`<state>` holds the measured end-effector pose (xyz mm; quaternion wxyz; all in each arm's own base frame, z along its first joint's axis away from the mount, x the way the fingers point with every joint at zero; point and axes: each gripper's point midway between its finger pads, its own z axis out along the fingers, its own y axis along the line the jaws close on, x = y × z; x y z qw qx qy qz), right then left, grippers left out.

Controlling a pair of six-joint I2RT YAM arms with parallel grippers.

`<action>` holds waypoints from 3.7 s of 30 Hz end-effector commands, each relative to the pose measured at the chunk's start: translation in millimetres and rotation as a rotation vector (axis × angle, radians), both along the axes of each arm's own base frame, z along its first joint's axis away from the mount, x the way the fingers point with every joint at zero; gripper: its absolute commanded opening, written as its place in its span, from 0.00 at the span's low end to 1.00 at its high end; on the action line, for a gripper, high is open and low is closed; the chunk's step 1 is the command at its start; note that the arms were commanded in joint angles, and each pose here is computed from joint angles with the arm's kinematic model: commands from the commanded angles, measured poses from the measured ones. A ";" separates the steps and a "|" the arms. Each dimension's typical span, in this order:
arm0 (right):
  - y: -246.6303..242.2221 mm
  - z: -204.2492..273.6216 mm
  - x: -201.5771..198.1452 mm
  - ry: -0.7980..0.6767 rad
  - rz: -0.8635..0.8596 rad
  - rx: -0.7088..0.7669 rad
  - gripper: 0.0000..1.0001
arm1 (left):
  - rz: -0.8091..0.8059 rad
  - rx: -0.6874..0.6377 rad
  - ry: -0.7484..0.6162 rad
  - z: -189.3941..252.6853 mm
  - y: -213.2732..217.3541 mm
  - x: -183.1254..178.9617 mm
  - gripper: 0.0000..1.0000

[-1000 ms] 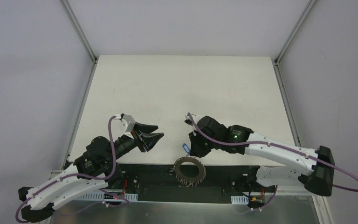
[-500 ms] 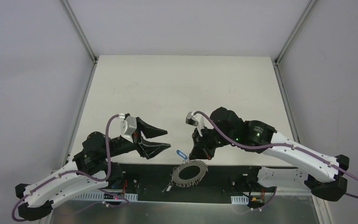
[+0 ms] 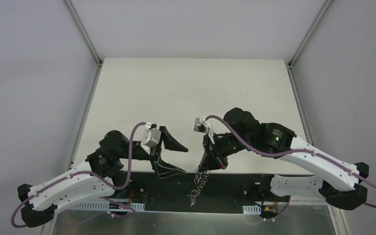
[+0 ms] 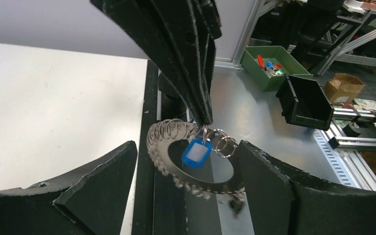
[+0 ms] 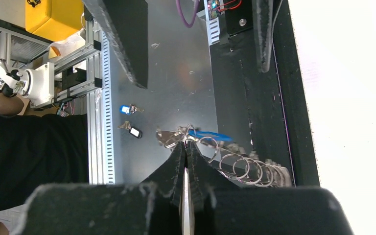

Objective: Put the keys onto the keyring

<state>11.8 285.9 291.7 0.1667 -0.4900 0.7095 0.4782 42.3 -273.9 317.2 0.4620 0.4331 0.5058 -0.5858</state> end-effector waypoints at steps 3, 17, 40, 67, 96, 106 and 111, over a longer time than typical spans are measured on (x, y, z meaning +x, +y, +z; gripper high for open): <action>3.5 25.3 -10.0 -0.005 0.063 0.075 0.00 | -0.071 -0.109 -0.098 28.4 4.2 -14.6 0.80; 13.9 41.2 -3.1 -0.035 0.039 0.126 0.00 | -0.151 -0.042 -0.054 12.1 -14.5 -15.9 0.73; 17.6 38.9 8.0 -0.073 -0.004 0.108 0.00 | -0.195 0.006 -0.040 3.8 -23.2 -16.5 0.13; 10.6 90.8 28.3 -0.151 -0.225 0.468 0.00 | -0.175 -0.090 -0.100 21.6 -13.4 -20.0 0.00; 9.4 140.6 35.7 -0.198 -0.295 0.797 0.00 | -0.176 -0.084 -0.097 18.2 -20.5 -15.8 0.00; 11.6 126.5 39.6 -0.218 -0.313 0.742 0.00 | -0.132 -0.080 -0.104 20.7 -15.9 -11.8 0.00; 10.0 112.5 51.8 -0.242 -0.376 0.684 0.00 | -0.047 -0.066 -0.108 18.1 -11.0 -1.0 0.00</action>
